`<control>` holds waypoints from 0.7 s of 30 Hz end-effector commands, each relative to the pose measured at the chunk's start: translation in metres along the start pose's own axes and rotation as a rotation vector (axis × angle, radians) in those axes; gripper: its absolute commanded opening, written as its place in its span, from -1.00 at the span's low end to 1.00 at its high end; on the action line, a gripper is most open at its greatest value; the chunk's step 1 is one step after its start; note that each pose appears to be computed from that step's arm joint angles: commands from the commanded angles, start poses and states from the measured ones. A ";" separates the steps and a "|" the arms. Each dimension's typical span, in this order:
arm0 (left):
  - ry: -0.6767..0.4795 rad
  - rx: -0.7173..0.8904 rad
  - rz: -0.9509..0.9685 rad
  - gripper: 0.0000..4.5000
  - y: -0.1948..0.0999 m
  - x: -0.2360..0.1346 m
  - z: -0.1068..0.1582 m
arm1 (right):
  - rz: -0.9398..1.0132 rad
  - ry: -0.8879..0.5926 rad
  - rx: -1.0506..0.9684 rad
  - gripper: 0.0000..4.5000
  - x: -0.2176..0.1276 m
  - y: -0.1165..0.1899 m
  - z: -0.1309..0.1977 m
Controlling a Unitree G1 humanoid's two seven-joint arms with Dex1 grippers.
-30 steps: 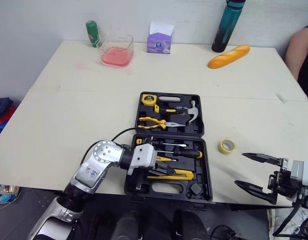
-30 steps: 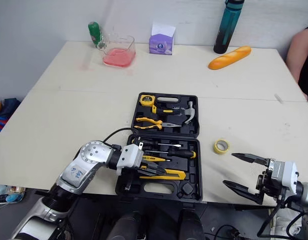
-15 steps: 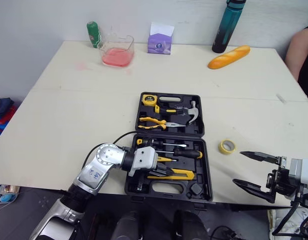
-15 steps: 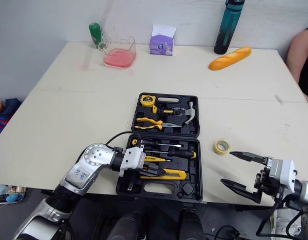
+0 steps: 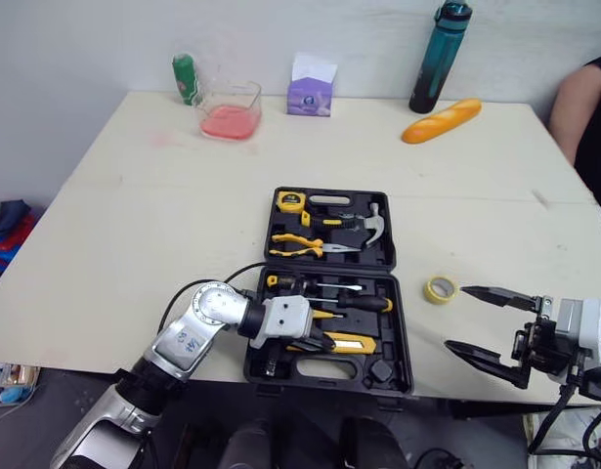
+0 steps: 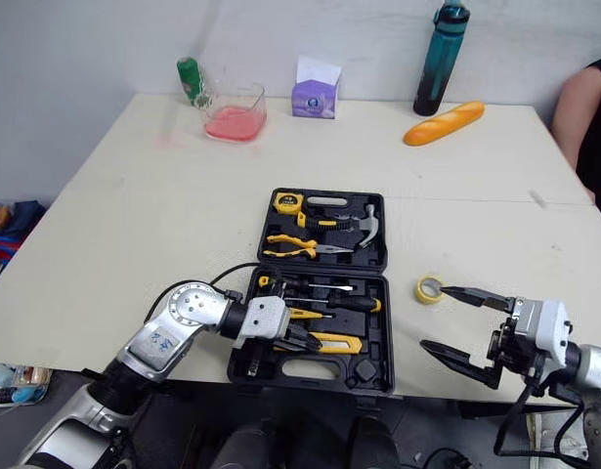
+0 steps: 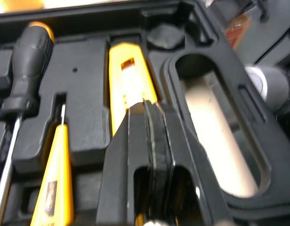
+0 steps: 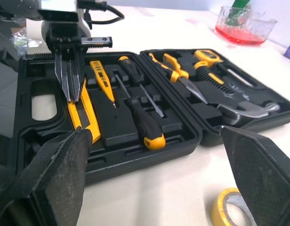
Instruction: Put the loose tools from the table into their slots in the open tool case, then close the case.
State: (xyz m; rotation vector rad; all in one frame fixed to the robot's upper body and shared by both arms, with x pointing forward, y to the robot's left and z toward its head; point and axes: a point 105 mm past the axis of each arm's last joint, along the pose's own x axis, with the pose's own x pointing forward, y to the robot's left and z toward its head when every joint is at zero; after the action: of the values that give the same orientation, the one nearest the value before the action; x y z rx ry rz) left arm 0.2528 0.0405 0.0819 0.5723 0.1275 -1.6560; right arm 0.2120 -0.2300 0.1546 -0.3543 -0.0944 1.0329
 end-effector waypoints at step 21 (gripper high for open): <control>-0.286 0.199 0.153 -0.97 0.016 -0.038 0.051 | -0.012 0.003 -0.019 1.00 -0.001 -0.003 0.014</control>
State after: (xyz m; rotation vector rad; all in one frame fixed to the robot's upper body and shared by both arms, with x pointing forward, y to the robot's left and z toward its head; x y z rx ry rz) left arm 0.2541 0.0480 0.1173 0.4752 -0.1452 -1.6346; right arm 0.2116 -0.2231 0.1600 -0.3440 -0.0813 1.0333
